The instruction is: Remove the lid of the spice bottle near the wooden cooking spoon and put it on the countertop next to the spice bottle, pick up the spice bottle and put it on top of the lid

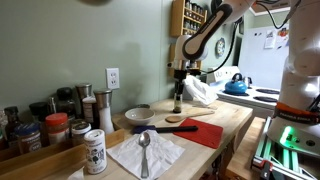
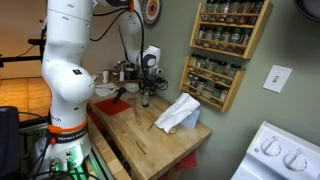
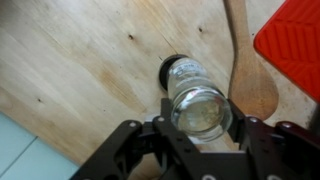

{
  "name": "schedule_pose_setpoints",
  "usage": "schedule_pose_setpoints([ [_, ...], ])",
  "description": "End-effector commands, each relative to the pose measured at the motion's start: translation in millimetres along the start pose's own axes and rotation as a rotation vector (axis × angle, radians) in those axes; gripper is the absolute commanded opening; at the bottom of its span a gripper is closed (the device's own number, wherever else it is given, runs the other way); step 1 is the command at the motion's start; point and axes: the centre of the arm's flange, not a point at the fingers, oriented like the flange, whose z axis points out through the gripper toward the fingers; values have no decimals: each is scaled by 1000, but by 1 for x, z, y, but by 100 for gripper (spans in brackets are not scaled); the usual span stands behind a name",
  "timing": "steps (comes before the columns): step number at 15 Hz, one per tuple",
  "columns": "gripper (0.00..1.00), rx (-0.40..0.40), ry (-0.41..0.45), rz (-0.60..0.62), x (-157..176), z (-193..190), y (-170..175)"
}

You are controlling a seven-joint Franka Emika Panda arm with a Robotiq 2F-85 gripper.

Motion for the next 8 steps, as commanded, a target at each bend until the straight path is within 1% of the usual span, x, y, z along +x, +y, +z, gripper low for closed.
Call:
schedule_pose_setpoints([
  [1,28,-3,16,14,-4,0,-1],
  [8,28,-10,19,21,-5,0,2],
])
